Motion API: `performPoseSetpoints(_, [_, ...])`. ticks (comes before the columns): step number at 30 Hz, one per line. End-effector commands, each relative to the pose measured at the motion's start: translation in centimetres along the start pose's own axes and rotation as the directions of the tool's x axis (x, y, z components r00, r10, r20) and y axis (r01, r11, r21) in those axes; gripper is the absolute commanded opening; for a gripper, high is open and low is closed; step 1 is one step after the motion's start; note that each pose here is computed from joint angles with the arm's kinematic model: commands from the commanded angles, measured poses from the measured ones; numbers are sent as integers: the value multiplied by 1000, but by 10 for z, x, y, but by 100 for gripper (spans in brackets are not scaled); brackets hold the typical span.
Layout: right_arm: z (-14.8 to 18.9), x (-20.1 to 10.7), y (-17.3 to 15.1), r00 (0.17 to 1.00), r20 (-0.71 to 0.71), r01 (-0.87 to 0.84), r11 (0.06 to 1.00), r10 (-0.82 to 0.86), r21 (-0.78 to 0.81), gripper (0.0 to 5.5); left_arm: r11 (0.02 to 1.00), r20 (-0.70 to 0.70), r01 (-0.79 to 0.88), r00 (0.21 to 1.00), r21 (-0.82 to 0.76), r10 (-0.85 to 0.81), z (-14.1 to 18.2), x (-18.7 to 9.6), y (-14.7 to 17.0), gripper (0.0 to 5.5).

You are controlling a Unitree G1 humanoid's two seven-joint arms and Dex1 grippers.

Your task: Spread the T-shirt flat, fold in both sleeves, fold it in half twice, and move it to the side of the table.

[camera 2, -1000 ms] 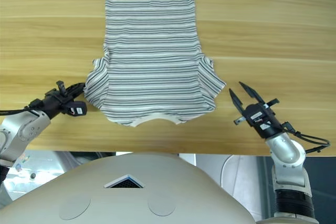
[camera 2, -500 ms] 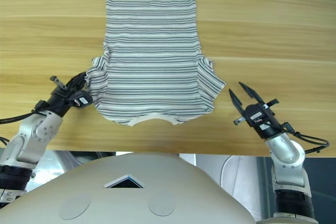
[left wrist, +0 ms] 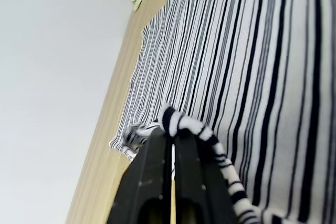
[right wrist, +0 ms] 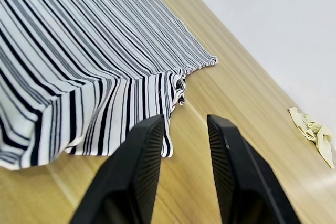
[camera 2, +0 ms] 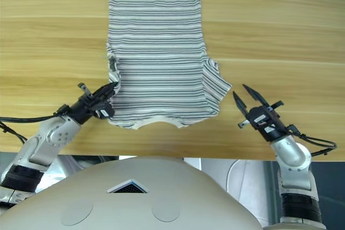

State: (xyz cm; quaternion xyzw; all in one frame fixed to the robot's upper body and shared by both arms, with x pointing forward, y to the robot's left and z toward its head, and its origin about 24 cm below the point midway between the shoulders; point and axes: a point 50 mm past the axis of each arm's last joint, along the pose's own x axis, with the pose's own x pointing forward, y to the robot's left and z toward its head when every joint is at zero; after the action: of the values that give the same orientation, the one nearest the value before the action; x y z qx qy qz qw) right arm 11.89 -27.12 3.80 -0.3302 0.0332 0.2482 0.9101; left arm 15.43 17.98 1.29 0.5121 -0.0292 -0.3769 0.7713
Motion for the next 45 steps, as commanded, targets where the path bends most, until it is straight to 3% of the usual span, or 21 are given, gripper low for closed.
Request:
performPoseSetpoints(1, [-2,3,1,1000,-8,-3,1000,3,4,152,990,-7,137,991,-23,-137,-2,-4,-18,1])
performPoseSetpoints(5, [-1,4,1,1000,-5,-7,1000,7,0,152,982,-12,189,982,-17,-189,-4,-6,-23,28])
performPoseSetpoints(17, [2,5,-1,1000,-9,-30,998,30,-58,152,991,-19,130,991,-37,-130,-5,-8,-16,226])
performPoseSetpoints(20, [7,10,-14,998,-61,-31,957,14,-290,152,996,16,10,1000,-89,-9,6,-12,-4,230])
performPoseSetpoints(23, [1,14,-24,987,-159,-73,874,-5,-481,152,996,11,15,1000,-91,-15,8,-14,-8,230])
performPoseSetpoints(28, [-9,19,-21,975,-214,-156,848,52,-507,152,998,-40,11,999,-69,-14,5,-23,-10,230])
performPoseSetpoints(36, [-21,29,-20,958,-261,-240,827,118,-508,152,925,105,-290,941,-245,322,34,-17,36,230])
performPoseSetpoints(45, [-23,27,-18,947,-282,-285,811,156,-510,152,922,153,-284,931,-262,331,46,-18,43,230])
